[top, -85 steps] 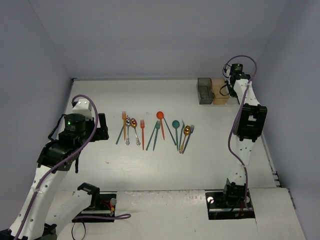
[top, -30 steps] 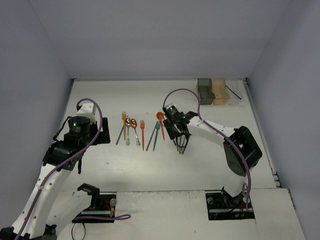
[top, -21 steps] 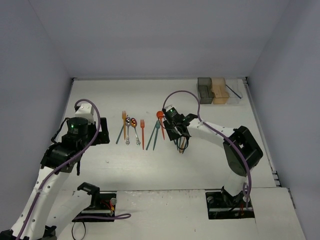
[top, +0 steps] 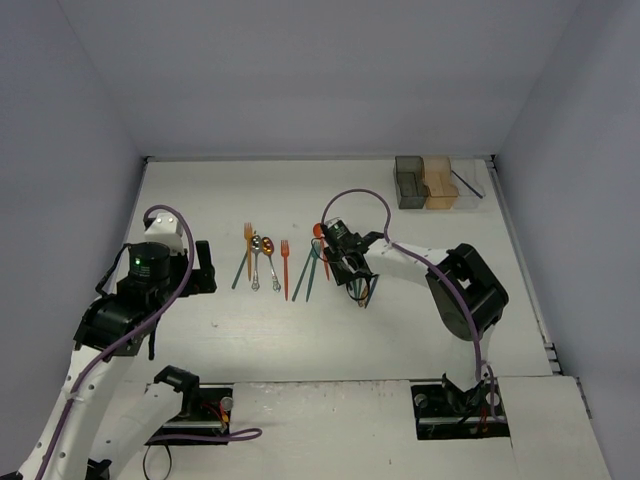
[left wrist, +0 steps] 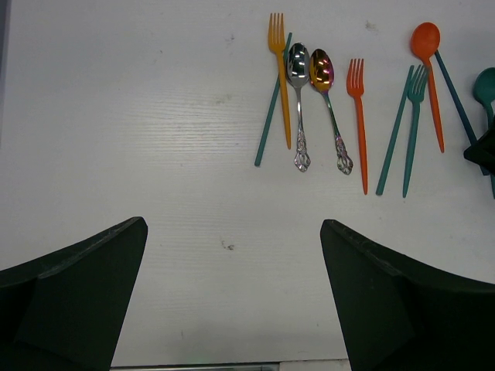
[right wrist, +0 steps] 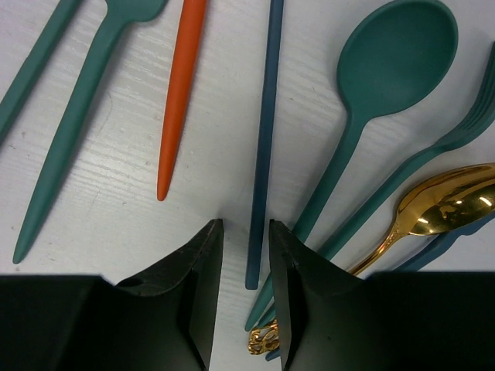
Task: Sort the eating utensils into containers
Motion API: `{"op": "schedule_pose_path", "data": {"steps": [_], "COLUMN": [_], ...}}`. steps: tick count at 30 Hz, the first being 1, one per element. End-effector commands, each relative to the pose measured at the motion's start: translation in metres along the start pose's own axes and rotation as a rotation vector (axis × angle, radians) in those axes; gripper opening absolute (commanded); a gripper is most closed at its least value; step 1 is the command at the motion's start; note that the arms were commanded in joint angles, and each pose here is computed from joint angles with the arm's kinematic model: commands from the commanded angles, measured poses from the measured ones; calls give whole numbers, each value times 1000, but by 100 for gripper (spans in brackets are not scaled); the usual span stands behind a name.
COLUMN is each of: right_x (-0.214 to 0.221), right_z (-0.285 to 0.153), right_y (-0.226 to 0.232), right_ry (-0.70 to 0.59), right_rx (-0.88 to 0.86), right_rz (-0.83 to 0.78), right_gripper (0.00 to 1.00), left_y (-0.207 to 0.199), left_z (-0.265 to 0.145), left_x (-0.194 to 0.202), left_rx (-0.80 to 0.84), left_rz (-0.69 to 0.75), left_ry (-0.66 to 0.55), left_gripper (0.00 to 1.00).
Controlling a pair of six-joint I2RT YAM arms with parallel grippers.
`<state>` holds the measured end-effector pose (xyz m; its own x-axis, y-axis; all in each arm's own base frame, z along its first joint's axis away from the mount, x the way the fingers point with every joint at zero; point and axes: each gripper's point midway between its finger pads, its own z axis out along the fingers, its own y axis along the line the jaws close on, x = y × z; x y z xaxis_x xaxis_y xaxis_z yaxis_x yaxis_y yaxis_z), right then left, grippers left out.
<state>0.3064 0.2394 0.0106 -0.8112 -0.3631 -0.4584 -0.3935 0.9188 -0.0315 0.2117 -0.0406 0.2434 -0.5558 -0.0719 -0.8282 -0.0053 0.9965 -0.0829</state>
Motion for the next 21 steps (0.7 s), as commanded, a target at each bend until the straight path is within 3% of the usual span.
{"op": "schedule_pose_path", "data": {"steps": [1, 5, 9, 15, 21], "right_x": [0, 7, -3, -74, -112], "right_z": [1, 0, -9, -74, -103], "right_y": [0, -2, -5, -22, -109], "right_ry": [-11, -2, -38, -262, -337], "right_rx": [15, 22, 32, 50, 159], "right_rz": [8, 15, 24, 78, 169], "right_gripper": [16, 0, 0, 0, 0], "left_y": [-3, -3, -3, -4, -6], "left_z": [0, -1, -1, -6, -10], "left_x": [-9, -11, -11, -21, -29], "left_rx": [13, 12, 15, 17, 28], "left_rz": [3, 6, 7, 6, 12], "left_ry": [-30, -34, -35, -59, -78], "left_gripper": [94, 94, 94, 94, 94]}}
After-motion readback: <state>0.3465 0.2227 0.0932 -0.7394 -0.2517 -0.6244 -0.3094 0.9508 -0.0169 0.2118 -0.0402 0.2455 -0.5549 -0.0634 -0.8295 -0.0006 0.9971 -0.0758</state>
